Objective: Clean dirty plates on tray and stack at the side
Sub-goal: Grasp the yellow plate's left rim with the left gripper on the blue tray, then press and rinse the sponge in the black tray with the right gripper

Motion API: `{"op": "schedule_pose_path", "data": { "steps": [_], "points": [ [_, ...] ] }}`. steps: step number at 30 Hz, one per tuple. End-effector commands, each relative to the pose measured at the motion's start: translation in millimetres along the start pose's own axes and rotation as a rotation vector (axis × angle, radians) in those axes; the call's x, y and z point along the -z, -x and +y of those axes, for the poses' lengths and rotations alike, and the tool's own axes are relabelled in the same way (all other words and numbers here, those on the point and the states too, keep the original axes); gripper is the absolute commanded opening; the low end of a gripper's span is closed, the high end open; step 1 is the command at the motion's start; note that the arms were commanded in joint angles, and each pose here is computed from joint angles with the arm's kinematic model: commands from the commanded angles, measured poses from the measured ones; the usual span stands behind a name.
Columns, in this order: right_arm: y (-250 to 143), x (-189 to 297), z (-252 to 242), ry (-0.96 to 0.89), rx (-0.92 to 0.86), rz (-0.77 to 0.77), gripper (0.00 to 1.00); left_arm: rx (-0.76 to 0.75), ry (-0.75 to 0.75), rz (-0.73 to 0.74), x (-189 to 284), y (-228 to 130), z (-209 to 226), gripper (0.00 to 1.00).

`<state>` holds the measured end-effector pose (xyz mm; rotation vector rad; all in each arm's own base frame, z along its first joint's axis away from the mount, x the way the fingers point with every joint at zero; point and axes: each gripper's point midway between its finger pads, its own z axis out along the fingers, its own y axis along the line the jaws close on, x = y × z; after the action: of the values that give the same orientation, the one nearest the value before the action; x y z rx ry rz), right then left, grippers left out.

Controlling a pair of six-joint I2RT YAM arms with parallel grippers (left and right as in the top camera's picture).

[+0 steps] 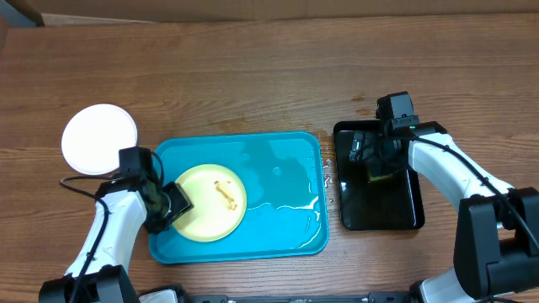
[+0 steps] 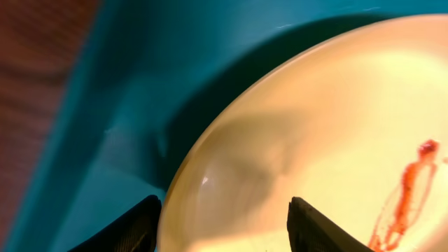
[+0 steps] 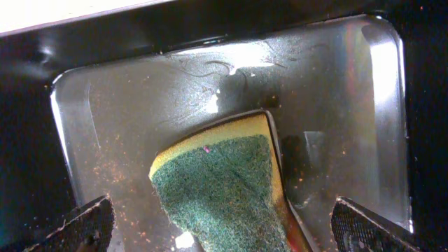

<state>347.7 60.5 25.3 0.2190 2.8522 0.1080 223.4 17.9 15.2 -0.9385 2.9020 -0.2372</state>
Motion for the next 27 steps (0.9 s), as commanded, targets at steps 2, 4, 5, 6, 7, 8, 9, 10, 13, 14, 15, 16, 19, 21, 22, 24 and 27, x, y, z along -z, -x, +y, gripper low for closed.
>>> {"op": "schedule_pose_path", "data": {
  "steps": [2, 4, 5, 6, 7, 8, 9, 10, 13, 14, 15, 16, 19, 21, 22, 24, 27],
  "points": [
    [-1.2, -1.5, -3.1, -0.01, -0.003, 0.001, 1.0, -0.044, -0.11, 0.009, -1.1, -5.2, -32.5, 0.59],
    [-1.2, -1.5, -3.1, -0.01, -0.003, 0.001, 1.0, -0.044, -0.121, 0.001, -1.8, -6.0, -41.1, 0.6],
    [-1.2, -1.5, -3.1, -0.01, -0.003, 0.001, 1.0, -0.049, -0.126, -0.002, -2.2, -6.8, -45.0, 0.6],
    [-1.2, -1.5, -3.1, -0.01, -0.003, 0.001, 1.0, -0.078, -0.138, -0.008, -2.8, -9.3, -54.7, 0.6],
    [-1.2, -1.5, -3.1, -0.01, -0.003, 0.001, 1.0, -0.093, -0.143, -0.011, -3.2, -11.1, -59.6, 0.6],
    [-1.2, -1.5, -3.1, -0.01, -0.003, 0.001, 1.0, -0.114, -0.151, -0.015, -3.6, -13.2, -65.9, 0.6],
    [-1.2, -1.5, -3.1, -0.01, -0.003, 0.001, 1.0, -0.141, -0.161, -0.022, -3.8, -14.6, -72.6, 0.6],
    [-1.2, -1.5, -3.1, -0.01, -0.003, 0.001, 1.0, -0.166, -0.168, -0.033, -3.9, -15.4, -78.7, 0.6],
    [-1.2, -1.5, -3.1, -0.01, -0.003, 0.001, 1.0, -0.21, -0.122, -0.075, -5.7, -14.2, -80.2, 0.6],
    [-1.2, -1.5, -3.1, -0.01, -0.003, 0.001, 1.0, -0.215, -0.09, -0.09, -6.4, -12.8, -76.1, 0.6],
    [-1.2, -1.5, -3.1, -0.01, -0.003, 0.001, 1.0, -0.217, -0.064, -0.1, -6.7, -11.6, -72.2, 0.6],
    [-1.2, -1.5, -3.1, -0.01, -0.003, 0.001, 1.0, -0.214, -0.039, -0.107, -6.9, -10.3, -67.5, 0.6],
    [-1.2, -1.5, -3.1, -0.01, -0.003, 0.001, 1.0, -0.198, 0.004, -0.104, -7.3, -11.5, -58.5, 0.57],
    [-1.2, -1.5, -3.1, -0.01, -0.003, 0.001, 1.0, -0.166, 0.008, -0.095, -7.5, -13.5, -56.9, 0.56],
    [-1.2, -1.5, -3.1, -0.01, -0.003, 0.001, 1.0, -0.14, 0.008, -0.092, -7.6, -14.4, -56.6, 0.55],
    [-1.2, -1.5, -3.1, -0.01, -0.003, 0.001, 1.0, -0.09, 0.006, -0.092, -7.8, -15.3, -57.5, 0.52],
    [-1.2, -1.5, -3.1, -0.01, -0.003, 0.001, 1.0, -0.03, -0.011, -0.104, -7.8, -12.8, -61.3, 0.5]
  ]
}}
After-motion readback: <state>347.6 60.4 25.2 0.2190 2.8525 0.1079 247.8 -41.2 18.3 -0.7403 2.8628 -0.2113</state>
